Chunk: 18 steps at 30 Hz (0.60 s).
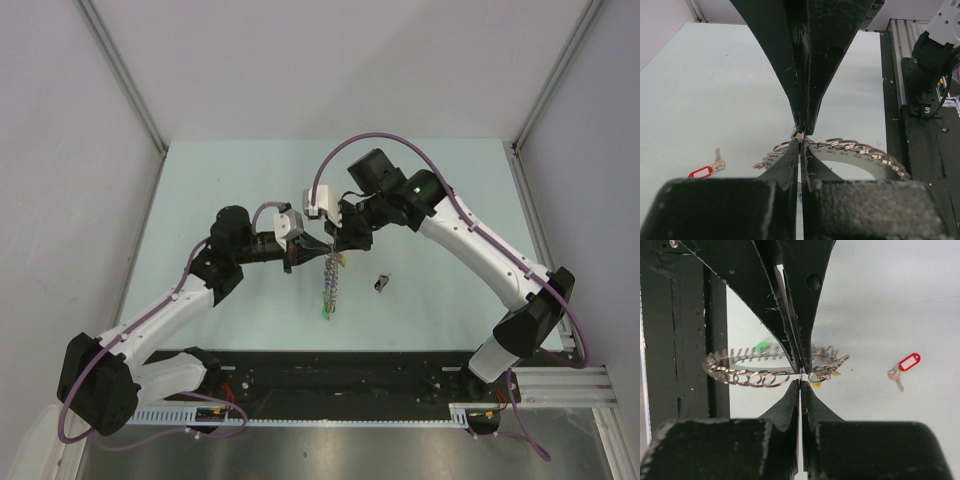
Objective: Put the keys on the keyring
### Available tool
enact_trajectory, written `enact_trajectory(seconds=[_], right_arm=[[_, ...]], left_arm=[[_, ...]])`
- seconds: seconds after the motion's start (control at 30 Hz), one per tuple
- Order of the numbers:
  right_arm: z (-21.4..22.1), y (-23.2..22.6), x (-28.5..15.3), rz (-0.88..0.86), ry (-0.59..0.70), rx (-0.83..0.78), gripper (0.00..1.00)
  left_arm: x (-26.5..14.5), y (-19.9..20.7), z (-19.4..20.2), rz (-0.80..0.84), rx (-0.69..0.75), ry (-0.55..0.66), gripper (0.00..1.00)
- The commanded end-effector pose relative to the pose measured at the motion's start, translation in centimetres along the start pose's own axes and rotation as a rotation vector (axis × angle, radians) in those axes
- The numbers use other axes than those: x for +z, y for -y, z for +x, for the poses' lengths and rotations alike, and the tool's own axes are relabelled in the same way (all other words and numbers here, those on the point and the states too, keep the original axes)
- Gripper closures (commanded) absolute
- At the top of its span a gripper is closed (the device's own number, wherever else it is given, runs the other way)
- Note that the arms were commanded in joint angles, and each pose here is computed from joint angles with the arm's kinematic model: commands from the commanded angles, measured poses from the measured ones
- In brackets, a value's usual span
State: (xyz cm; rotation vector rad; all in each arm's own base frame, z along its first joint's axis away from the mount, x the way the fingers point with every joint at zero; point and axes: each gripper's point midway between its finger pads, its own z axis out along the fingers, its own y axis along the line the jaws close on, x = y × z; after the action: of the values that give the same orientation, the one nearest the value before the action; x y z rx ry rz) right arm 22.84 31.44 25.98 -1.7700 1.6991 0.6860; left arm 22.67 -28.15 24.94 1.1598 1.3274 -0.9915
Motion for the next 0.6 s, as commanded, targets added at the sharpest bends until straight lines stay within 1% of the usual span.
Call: enact_trajectory(seconds=[0.0, 0.03, 0.07, 0.1, 0.13, 0.2, 0.23, 0.27, 0.3, 0.33, 0.37, 0.4, 0.43, 0.57], right_arm=[[-3.0, -0.1, -1.8, 0.044, 0.093, -0.026, 1.00], [-2.9, 0.2, -2.1, 0.077, 0.090, 0.005, 1.00], [-3.1, 0.6, -2.2, 0.103, 0.104, 0.019, 0.90], [-2.9, 1.1, -2.6, 0.129, 0.109, 0.043, 0.84], [-3.6, 1.4, -3.7, 0.165, 0.153, 0.043, 0.72], [-2.9, 1.9, -4.6, 0.188, 0.191, 0.133, 0.63], [-4.0, 2.0, -6.6, 0.232, 0.265, 0.125, 0.55], [-2.9, 1.9, -6.4, 0.234, 0.274, 0.191, 0.50], [-2.5, 2.4, -7.6, 0.267, 0.312, 0.223, 0.45], [-3.3, 2.6, -9.7, 0.324, 0.389, 0.208, 0.40], [-2.0, 2.8, -9.6, 0.354, 0.402, 0.302, 0.39], [-1.6, 4.1, -10.9, 0.427, 0.446, 0.320, 0.37], [-1.4, 3.7, -12.1, 0.463, 0.475, 0.328, 0.37], [2.8, 4.8, -12.3, 0.590, 0.435, 0.511, 0.36]], left_arm=[[0.2, -0.1, -1.8, 0.000, 0.025, 0.043, 1.00], [0.1, -0.2, -1.8, -0.006, 0.021, 0.046, 1.00], [0.1, -0.5, -2.1, -0.019, 0.031, 0.061, 1.00], [0.1, -0.4, -1.7, -0.028, 0.010, 0.062, 1.00], [0.1, -0.5, -1.7, -0.033, 0.007, 0.071, 1.00], [0.2, -0.5, -1.5, -0.039, -0.016, 0.085, 1.00], [0.2, -0.5, -1.5, -0.041, -0.021, 0.092, 1.00], [0.3, -0.4, -1.6, -0.038, -0.024, 0.108, 1.00], [0.3, -0.2, -1.6, -0.029, -0.023, 0.114, 1.00], [0.3, -0.2, -1.6, -0.027, -0.018, 0.118, 1.00], [0.4, -0.1, -1.5, -0.024, -0.041, 0.127, 1.00], [0.5, 0.0, -1.3, -0.014, -0.045, 0.127, 0.99], [0.5, 0.1, -1.1, -0.008, -0.050, 0.126, 0.99], [0.9, 0.3, 0.1, 0.022, -0.053, 0.109, 1.00]])
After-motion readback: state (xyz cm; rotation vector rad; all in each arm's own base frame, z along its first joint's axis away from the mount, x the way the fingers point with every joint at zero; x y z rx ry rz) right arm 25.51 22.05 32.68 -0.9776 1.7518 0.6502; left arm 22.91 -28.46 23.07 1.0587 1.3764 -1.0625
